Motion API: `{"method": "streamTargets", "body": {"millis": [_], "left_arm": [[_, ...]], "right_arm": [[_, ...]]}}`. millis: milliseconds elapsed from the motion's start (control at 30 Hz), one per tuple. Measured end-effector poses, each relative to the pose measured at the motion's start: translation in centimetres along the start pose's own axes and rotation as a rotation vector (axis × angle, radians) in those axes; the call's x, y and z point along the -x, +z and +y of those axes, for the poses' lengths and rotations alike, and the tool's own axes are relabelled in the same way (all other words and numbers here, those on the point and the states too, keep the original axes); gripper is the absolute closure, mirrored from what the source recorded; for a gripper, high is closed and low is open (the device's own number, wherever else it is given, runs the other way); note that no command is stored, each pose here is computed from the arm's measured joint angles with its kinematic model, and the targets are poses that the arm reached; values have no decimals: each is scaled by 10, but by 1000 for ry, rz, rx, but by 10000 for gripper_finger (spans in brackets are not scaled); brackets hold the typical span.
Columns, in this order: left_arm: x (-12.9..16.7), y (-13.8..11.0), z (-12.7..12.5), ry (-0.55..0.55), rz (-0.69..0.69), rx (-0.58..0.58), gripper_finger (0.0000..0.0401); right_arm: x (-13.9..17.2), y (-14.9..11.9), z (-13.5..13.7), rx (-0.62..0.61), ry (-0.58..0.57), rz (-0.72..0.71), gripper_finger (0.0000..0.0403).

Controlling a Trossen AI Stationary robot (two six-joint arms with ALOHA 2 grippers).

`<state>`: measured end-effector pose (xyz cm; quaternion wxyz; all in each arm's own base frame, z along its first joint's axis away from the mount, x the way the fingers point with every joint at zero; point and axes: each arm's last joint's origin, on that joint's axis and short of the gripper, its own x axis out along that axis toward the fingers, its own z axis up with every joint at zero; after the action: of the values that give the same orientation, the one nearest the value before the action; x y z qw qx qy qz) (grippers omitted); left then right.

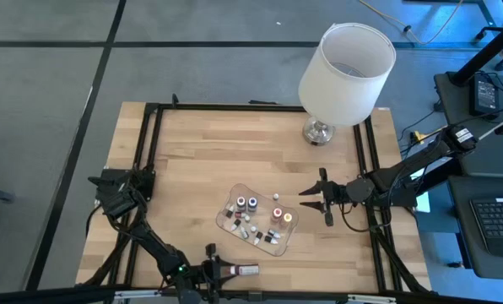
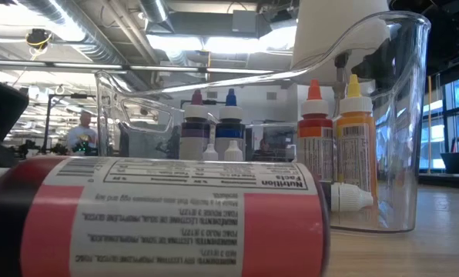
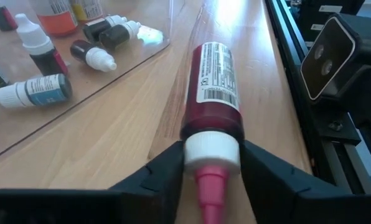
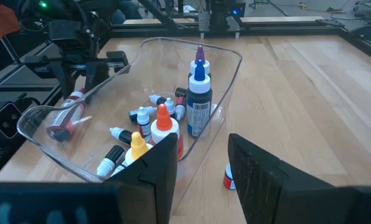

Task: Pick & Place food coloring
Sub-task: Put the big pink food coloring bottle into the container

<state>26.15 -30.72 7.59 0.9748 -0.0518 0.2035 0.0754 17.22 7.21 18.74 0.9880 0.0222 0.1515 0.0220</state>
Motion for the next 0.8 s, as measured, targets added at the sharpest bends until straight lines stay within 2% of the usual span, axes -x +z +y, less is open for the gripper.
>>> {"method": "streamTargets", "body": {"millis": [133, 400, 600, 800], "left_arm": [[0, 0, 0, 0, 0, -9, 286], [5, 8, -1, 7, -16, -37, 287], [27, 45, 4, 1, 4, -92, 285], [60, 96, 20, -23, 35, -141, 286]], "right_arm": [[0, 0, 0, 0, 0, 0, 258], [0, 0, 0, -1, 1, -3, 258], [0, 3, 0, 62, -2, -32, 258], [0, 5, 1, 113, -2, -54, 258]]}}
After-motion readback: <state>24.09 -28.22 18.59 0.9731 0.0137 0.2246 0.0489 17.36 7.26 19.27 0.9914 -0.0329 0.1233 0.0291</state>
